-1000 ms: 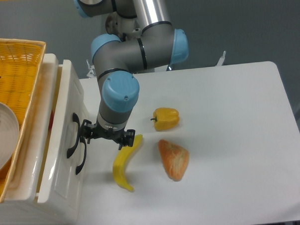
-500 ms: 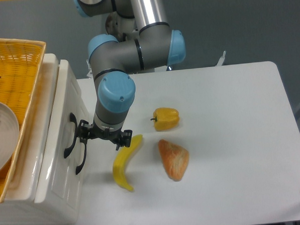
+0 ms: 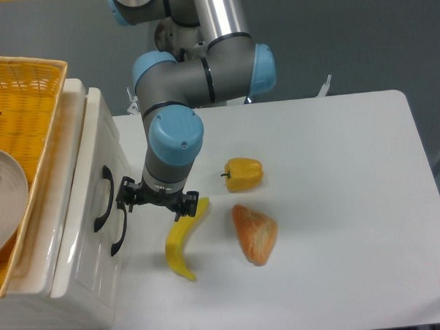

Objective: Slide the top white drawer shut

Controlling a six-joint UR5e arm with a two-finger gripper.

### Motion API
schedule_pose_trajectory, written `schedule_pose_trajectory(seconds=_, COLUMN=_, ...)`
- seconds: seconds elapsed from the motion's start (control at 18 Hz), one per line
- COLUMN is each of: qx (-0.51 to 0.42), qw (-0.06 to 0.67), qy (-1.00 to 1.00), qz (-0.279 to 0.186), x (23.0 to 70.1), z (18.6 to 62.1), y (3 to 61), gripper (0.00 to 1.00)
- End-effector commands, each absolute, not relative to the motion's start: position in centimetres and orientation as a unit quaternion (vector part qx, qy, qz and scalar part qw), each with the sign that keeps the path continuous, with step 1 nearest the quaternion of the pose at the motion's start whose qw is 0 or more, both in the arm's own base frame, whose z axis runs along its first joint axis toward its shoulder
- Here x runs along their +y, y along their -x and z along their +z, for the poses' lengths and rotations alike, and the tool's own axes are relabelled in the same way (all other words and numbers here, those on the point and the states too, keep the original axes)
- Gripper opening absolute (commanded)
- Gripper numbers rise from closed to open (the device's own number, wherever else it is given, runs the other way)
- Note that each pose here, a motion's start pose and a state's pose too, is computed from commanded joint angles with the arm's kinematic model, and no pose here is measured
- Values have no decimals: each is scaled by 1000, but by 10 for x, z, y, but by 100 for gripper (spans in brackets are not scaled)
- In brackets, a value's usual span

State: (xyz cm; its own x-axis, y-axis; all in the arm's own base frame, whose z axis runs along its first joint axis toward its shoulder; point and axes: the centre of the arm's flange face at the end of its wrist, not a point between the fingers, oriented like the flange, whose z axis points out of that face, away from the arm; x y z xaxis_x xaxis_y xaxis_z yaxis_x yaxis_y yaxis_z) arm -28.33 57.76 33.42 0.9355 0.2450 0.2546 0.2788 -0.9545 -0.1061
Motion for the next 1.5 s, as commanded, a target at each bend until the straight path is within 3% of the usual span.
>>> schedule_pose_trajectory(seconds=0.28, qx=-102, qw=105, qy=985, qz=-88, x=560, z=342, y=332, gripper=100)
schedule_pose_trajectory(seconds=0.56, qx=-55, qw=70, qy=996, qz=-24, x=530, z=350, y=371, gripper=100)
schedule_pose_trajectory(seconds=0.83, qx=-27, qw=59, qy=998, qz=6, x=507, z=364, y=393, gripper=100)
schedule_pose_trajectory(seconds=1.39, qx=86, qw=29, qy=996, qz=7, x=486, z=366, y=396, gripper=100)
schedule_pose_trajectory(seconds=1.5, qx=122, qw=14, qy=992, qz=13, x=463, z=376, y=402, gripper=100)
